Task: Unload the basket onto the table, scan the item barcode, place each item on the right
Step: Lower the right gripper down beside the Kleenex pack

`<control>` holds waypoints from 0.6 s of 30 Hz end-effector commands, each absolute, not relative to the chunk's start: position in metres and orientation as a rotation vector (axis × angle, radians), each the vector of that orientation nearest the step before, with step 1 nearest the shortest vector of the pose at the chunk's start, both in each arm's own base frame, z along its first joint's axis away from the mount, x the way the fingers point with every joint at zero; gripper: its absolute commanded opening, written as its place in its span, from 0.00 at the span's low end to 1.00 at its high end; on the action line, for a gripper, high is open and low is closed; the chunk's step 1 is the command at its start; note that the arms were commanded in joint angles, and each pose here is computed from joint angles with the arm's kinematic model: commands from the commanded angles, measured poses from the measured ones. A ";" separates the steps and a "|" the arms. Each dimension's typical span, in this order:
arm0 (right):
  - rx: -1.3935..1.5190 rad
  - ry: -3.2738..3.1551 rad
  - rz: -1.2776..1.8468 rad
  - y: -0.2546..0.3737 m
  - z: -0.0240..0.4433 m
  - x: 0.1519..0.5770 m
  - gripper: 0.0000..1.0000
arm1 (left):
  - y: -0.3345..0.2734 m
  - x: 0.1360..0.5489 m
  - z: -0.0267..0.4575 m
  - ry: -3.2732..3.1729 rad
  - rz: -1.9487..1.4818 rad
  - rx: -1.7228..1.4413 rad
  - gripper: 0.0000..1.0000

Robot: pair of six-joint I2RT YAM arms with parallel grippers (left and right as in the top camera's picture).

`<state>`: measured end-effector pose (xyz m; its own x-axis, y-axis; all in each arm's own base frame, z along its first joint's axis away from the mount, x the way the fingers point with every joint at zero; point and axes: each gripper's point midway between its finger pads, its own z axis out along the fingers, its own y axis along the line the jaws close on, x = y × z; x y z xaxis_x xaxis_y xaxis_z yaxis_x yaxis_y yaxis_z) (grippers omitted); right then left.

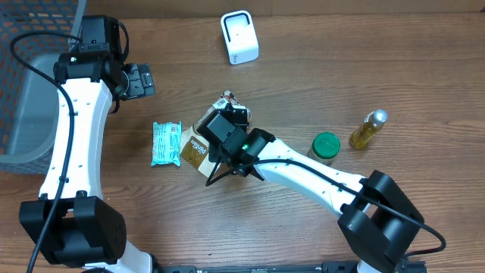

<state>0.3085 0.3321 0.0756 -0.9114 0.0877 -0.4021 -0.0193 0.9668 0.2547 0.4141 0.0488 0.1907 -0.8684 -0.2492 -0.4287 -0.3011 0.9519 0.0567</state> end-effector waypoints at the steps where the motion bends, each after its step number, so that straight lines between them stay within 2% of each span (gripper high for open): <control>1: 0.052 2.716 0.293 0.331 0.052 0.309 0.04 | 0.050 0.417 0.200 2.651 0.173 -0.394 1.00; 5: 0.041 2.745 0.249 0.328 0.037 0.306 0.04 | 0.050 0.417 0.200 2.651 0.173 -0.394 1.00; 10: 0.039 2.759 0.229 0.325 0.035 0.304 0.06 | 0.050 0.417 0.200 2.651 0.173 -0.394 1.00; 18: -0.064 2.755 0.203 0.323 0.035 0.305 0.04 | 0.051 0.416 0.200 2.651 0.174 -0.399 1.00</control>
<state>0.3024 0.3235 0.0331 -0.9370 0.0312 -0.3480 -0.0260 0.9870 0.1583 0.4141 0.0488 0.1907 -0.8685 -0.2488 -0.4287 -0.3008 0.9520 0.0569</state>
